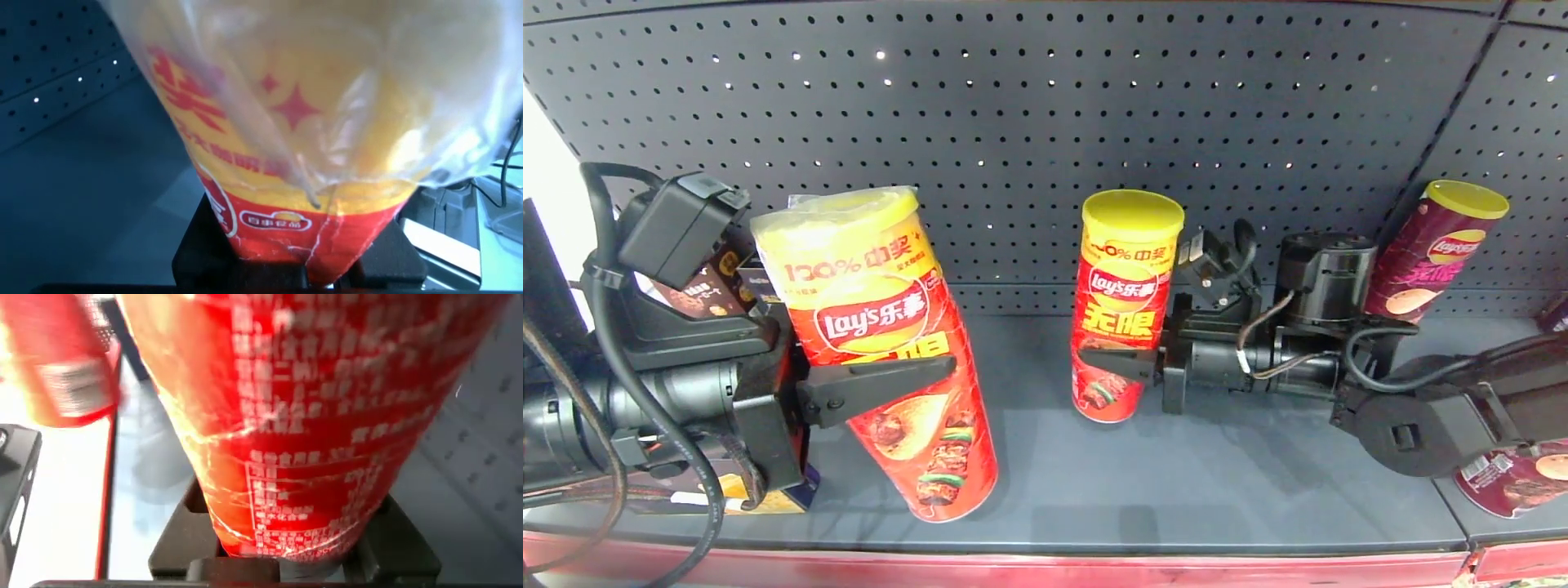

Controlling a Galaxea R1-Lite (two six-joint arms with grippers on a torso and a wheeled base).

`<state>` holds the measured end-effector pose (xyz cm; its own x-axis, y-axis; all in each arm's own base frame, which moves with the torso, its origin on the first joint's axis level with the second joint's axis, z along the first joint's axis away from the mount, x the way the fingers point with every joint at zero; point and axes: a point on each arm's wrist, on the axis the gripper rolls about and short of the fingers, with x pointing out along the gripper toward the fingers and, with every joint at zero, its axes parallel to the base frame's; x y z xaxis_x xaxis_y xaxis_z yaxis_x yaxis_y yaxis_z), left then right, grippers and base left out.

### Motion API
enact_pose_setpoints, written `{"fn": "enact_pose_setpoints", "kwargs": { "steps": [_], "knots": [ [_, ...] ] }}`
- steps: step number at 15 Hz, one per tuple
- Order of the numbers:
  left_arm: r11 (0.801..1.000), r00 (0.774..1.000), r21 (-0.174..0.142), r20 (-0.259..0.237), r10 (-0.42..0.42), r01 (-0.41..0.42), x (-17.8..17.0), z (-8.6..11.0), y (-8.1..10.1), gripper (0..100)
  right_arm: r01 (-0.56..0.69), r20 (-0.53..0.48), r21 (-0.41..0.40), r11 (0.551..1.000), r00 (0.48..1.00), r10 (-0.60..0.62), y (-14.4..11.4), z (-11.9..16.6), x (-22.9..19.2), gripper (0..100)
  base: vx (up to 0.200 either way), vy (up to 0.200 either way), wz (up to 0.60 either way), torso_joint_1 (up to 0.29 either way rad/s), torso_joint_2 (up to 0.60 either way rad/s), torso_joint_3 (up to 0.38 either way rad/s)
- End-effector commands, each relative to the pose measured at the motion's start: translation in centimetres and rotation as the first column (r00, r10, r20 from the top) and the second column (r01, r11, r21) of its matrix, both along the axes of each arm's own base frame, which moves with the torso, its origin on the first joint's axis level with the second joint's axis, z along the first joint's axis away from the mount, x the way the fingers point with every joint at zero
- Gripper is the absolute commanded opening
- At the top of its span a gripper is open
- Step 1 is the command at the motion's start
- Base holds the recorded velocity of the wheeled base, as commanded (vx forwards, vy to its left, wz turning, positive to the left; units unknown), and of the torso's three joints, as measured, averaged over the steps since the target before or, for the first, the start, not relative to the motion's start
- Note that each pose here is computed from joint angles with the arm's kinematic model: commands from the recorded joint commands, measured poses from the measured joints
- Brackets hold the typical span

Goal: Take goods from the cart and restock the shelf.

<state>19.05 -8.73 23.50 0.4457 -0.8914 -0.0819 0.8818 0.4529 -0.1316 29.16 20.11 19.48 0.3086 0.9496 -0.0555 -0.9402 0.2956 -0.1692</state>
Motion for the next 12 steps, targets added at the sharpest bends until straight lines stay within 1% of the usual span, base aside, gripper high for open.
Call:
{"fn": "enact_pose_setpoints", "kwargs": {
  "steps": [1, 3, 5, 12],
  "knots": [
    [1.0, 1.0, -0.004, 0.007, 0.001, -0.001, -0.1, 0.2, 0.1, 0, -0.037, 0.066, 0.0, 0.999, 0.997, 0.037, -0.9, -0.6, -3.3, 0, 0.0, 0.0, 0.0, 0.0, 0.0, 0.0],
    [1.0, 1.0, -0.004, 0.007, 0.001, -0.001, -0.1, 0.2, 0.1, 0, -0.069, 0.066, 0.002, 0.998, 0.995, 0.069, -0.7, -2.1, -4.3, 0, 0.0, 0.0, 0.0, 0.0, 0.0, 0.0],
    [1.0, 1.0, -0.005, 0.01, 0.003, -0.003, 0.0, 0.3, 0.0, 0, -0.08, 0.036, -0.017, 0.997, 0.996, 0.08, -0.7, -4.1, -4.7, 0, 0.0, 0.0, 0.0, 0.0, 0.0, 0.0],
    [1.0, 1.0, -0.004, 0.007, 0.003, -0.003, 0.0, 0.2, 0.0, 0, -0.106, 0.015, -0.026, 0.994, 0.994, 0.107, -0.5, -5.6, -4.0, 0, 0.0, 0.0, 0.0, 0.0, 0.0, 0.0]
  ]
}}
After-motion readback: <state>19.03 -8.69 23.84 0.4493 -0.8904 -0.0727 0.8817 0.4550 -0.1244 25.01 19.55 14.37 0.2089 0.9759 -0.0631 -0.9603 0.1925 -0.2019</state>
